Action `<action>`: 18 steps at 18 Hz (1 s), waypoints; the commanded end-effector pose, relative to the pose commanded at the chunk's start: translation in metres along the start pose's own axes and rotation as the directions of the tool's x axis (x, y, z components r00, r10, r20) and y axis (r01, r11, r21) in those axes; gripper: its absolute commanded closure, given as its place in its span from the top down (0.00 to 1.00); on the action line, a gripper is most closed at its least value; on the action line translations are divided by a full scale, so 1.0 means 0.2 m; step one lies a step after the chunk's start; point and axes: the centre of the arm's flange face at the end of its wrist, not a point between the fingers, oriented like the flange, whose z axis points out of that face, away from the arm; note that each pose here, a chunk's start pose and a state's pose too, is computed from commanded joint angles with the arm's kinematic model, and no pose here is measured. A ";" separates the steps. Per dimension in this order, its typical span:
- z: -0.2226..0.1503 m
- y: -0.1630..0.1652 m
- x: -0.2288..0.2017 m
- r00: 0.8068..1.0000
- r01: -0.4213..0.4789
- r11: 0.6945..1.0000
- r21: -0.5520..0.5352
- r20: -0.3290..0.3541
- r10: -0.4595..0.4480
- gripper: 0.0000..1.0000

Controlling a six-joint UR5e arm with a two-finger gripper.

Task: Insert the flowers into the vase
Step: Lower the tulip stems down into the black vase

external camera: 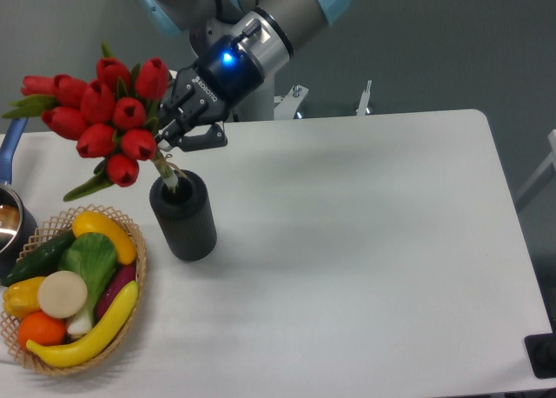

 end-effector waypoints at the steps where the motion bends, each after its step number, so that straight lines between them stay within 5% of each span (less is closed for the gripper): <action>1: 0.00 0.02 0.01 1.000 -0.002 1.000 0.004 -0.005 0.002 0.00; 13: 0.04 0.12 0.01 0.999 -0.028 1.000 -0.006 -0.019 0.028 0.01; 18: 0.08 0.29 0.03 0.998 -0.060 0.998 -0.017 -0.036 0.059 0.01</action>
